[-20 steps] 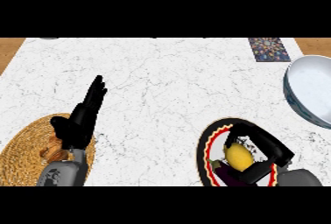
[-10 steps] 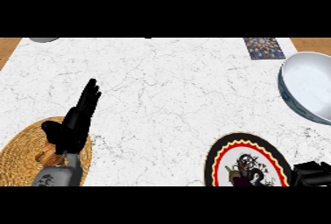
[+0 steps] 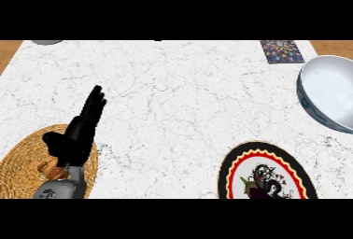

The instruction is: Pick the lemon from the plate and place it in the bowl

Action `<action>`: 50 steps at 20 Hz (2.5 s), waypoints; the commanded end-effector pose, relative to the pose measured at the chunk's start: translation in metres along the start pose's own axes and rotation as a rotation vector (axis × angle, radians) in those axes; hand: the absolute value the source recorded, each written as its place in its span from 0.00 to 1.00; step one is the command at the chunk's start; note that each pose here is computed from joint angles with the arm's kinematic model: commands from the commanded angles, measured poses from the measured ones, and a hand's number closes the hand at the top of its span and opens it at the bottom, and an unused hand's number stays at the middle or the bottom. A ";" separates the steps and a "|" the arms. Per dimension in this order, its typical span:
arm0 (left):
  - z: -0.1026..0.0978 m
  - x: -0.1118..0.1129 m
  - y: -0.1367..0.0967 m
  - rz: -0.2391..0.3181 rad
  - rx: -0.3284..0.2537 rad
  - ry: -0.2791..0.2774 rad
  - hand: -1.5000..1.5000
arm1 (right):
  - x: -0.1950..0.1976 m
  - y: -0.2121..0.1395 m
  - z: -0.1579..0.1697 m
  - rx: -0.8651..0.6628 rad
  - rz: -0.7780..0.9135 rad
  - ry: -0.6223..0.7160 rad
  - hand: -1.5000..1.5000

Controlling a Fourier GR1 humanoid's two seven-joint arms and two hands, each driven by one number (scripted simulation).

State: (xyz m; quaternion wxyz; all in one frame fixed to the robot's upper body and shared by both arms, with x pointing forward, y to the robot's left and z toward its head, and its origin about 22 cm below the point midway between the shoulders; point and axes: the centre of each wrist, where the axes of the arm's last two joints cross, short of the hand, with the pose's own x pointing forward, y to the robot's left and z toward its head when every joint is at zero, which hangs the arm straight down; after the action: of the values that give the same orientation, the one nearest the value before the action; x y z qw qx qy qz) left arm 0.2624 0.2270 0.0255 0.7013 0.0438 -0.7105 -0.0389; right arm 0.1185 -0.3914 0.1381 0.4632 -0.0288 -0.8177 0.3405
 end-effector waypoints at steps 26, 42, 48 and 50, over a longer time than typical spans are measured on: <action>-0.018 0.001 -0.012 0.008 -0.063 -0.024 0.50 | 0.016 -0.124 -0.119 -0.197 0.484 0.280 1.00; -0.010 0.015 -0.030 0.021 -0.093 -0.018 0.50 | -0.146 -0.114 -0.145 -0.184 0.577 0.442 1.00; -0.018 0.010 -0.018 0.018 -0.072 -0.021 0.50 | -0.167 -0.134 -0.104 -0.046 0.337 0.533 0.00; -0.021 0.014 -0.023 0.003 -0.078 -0.024 0.50 | -0.185 -0.110 -0.101 0.003 0.273 0.504 0.00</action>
State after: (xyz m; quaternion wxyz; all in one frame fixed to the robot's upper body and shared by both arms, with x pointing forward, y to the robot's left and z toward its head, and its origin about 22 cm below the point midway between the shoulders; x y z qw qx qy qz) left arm 0.2806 0.2065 0.0346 0.6940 0.0136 -0.7171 -0.0636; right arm 0.3329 -0.4882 0.1265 0.5777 -0.2798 -0.6699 0.3731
